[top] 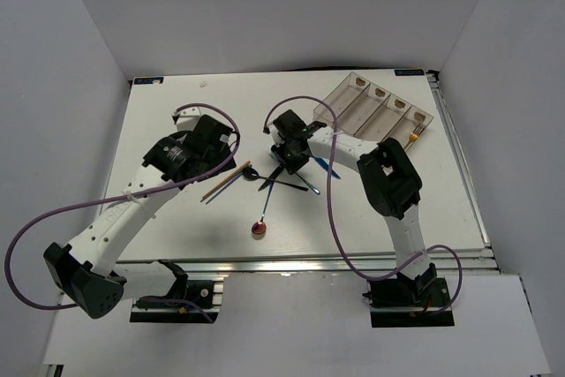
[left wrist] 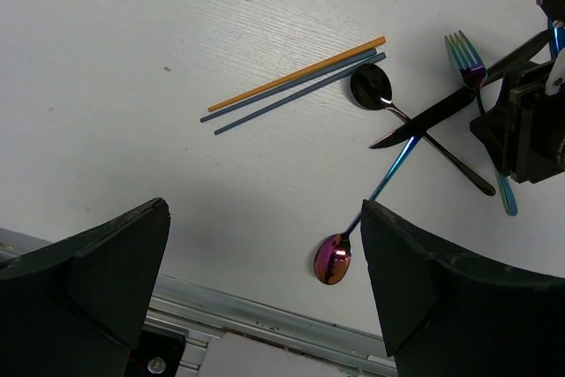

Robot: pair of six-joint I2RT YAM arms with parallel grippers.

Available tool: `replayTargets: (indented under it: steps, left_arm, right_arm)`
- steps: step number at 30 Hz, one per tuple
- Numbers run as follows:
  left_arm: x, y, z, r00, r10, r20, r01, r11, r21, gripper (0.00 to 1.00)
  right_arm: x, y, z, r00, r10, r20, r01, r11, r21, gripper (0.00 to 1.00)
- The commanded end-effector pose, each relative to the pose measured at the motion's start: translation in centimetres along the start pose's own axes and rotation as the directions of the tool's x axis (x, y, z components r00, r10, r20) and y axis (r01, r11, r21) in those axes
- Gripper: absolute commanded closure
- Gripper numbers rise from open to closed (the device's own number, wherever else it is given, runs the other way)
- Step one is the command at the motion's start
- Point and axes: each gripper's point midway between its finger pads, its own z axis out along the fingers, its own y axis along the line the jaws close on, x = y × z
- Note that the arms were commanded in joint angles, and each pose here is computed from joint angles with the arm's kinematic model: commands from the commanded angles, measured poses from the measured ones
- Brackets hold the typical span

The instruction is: Sort the eating utensils into containers

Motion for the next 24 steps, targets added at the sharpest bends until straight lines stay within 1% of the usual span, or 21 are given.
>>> replayTargets:
  steps: [1, 3, 4, 6, 7, 9, 12, 13, 14, 17, 18, 20, 21, 22, 23, 24]
  left_arm:
    - [0.0, 0.2, -0.5, 1.000, 0.010, 0.007, -0.010, 1.000, 0.021, 0.02]
    - [0.0, 0.2, -0.5, 1.000, 0.011, 0.006, -0.011, 1.000, 0.025, 0.02]
    - [0.0, 0.1, -0.5, 1.000, 0.012, 0.008, -0.012, 1.000, 0.029, 0.02]
    - [0.0, 0.0, -0.5, 1.000, 0.017, 0.008, -0.017, 0.999, 0.035, 0.02]
    - [0.0, 0.0, -0.5, 1.000, 0.018, 0.006, -0.018, 0.999, 0.035, 0.02]
    - [-0.1, 0.0, -0.5, 1.000, 0.022, 0.009, -0.023, 0.999, 0.036, 0.02]
    - [-0.2, -0.2, -0.5, 1.000, 0.024, 0.011, -0.025, 0.999, 0.043, 0.02]
    - [-0.3, -0.2, -0.5, 1.000, 0.025, 0.014, -0.026, 0.999, 0.042, 0.02]
    - [-0.5, -0.4, -0.5, 1.000, 0.021, 0.022, -0.022, 0.999, 0.047, 0.02]
    - [-0.5, -0.7, -0.4, 1.000, 0.015, 0.025, -0.017, 0.998, 0.057, 0.02]
    - [-0.5, -0.7, -0.3, 1.000, 0.015, 0.025, -0.017, 0.998, 0.057, 0.02]
    - [-0.5, -0.9, -0.2, 1.000, 0.012, 0.026, -0.014, 0.998, 0.063, 0.02]
    - [-0.4, -0.8, -0.2, 1.000, 0.015, 0.025, -0.016, 0.998, 0.061, 0.02]
    - [-0.5, -0.8, -0.2, 0.999, 0.012, 0.030, -0.014, 0.998, 0.065, 0.02]
    - [-0.5, -0.8, -0.2, 0.999, 0.016, 0.031, -0.018, 0.998, 0.066, 0.02]
    - [-0.5, -0.8, -0.2, 0.999, 0.018, 0.031, -0.021, 0.998, 0.068, 0.02]
  right_arm:
    - [0.2, -0.2, 1.2, 1.000, -0.017, 0.000, 0.017, 1.000, -0.003, 0.78]
    - [0.6, -0.3, 1.4, 1.000, -0.017, -0.005, 0.017, 1.000, 0.005, 0.83]
    - [0.8, -0.4, 1.3, 1.000, -0.017, -0.003, 0.017, 1.000, 0.010, 0.89]
    - [0.6, -0.7, 0.8, 1.000, -0.017, 0.011, 0.017, 0.999, 0.030, 0.95]
    - [-0.2, -0.8, -0.1, 0.999, -0.016, 0.044, 0.014, 0.999, 0.038, 1.00]
    - [-1.3, -0.9, -1.2, 0.997, -0.006, 0.082, 0.002, 0.999, 0.042, 1.00]
    - [-4.8, -0.9, -4.9, 0.981, 0.014, 0.193, -0.020, 0.999, 0.031, 1.00]
    - [-6.1, -1.4, -6.9, 0.969, 0.049, 0.242, -0.057, 0.998, 0.028, 1.00]
    - [-7.9, -3.1, -10.4, 0.939, 0.151, 0.310, -0.160, 0.987, 0.003, 1.00]
    - [-8.1, -5.9, -12.9, 0.895, 0.279, 0.348, -0.289, 0.957, -0.023, 1.00]
    - [-7.6, -8.5, -14.2, 0.867, 0.335, 0.368, -0.357, 0.934, -0.009, 1.00]
    - [-6.0, -11.3, -14.8, 0.823, 0.442, 0.357, -0.477, 0.879, 0.011, 1.00]
    - [-4.5, -14.7, -15.4, 0.781, 0.509, 0.363, -0.561, 0.826, 0.048, 1.00]
    - [-3.3, -16.4, -15.9, 0.751, 0.551, 0.364, -0.612, 0.788, 0.068, 1.00]
    - [-2.1, -18.4, -16.3, 0.699, 0.608, 0.377, -0.682, 0.724, 0.097, 1.00]
    - [0.2, -21.8, -17.2, 0.635, 0.667, 0.390, -0.756, 0.642, 0.133, 1.00]
